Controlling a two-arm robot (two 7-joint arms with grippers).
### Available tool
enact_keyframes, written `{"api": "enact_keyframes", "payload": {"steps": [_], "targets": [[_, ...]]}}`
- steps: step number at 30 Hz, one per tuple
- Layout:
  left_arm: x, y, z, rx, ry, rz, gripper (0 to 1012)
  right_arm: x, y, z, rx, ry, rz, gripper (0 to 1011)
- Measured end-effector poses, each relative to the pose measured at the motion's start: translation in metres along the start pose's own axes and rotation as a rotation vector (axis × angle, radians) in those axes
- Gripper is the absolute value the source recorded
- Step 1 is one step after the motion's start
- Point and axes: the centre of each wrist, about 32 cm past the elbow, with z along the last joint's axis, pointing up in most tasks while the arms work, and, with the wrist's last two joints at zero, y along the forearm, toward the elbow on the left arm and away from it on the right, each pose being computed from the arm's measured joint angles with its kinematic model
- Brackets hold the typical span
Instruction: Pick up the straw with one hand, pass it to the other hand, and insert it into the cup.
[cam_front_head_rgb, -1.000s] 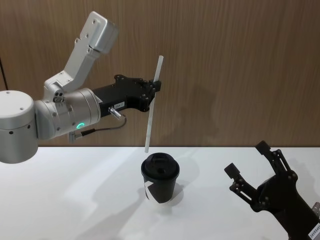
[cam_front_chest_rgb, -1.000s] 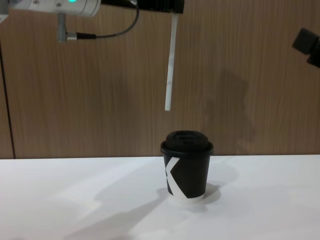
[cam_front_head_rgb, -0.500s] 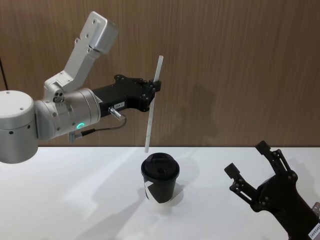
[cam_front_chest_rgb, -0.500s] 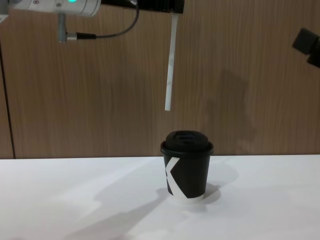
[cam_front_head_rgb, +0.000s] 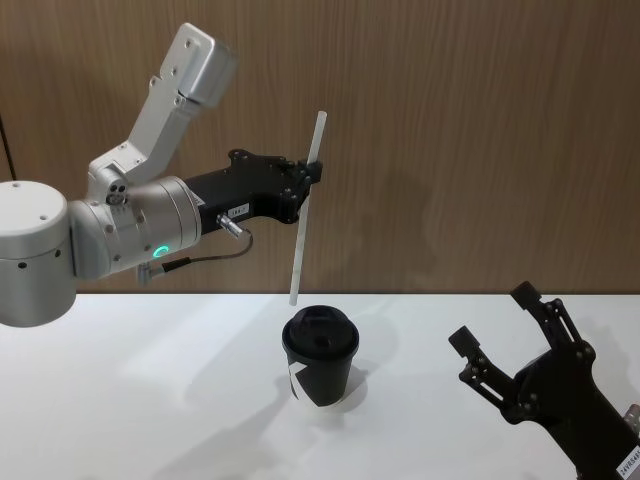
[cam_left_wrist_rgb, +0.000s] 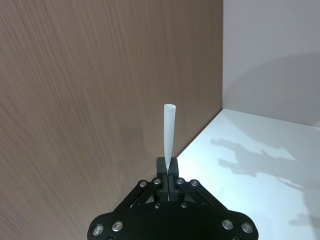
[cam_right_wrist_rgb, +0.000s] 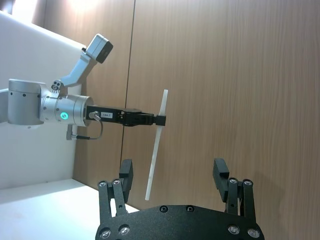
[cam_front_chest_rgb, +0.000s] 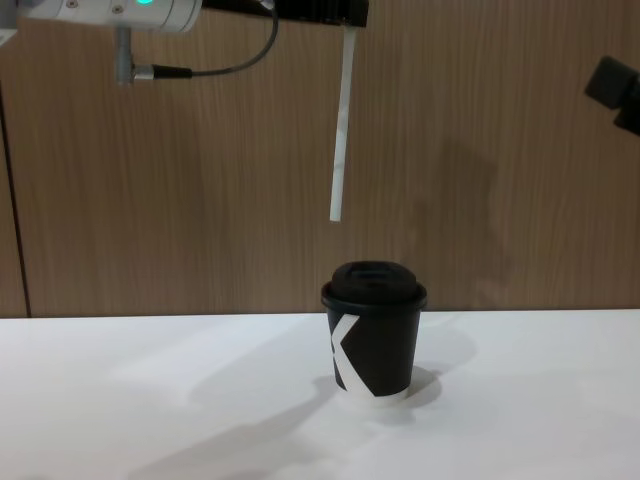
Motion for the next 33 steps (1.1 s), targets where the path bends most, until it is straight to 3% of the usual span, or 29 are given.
{"api": "enact_keyframes", "payload": {"steps": [33], "targets": [[0.0000, 0.0000, 0.0000, 0.000, 0.000, 0.000, 6, 0.0000, 0.0000, 0.0000, 0.000, 0.000, 0.000, 1001]]}}
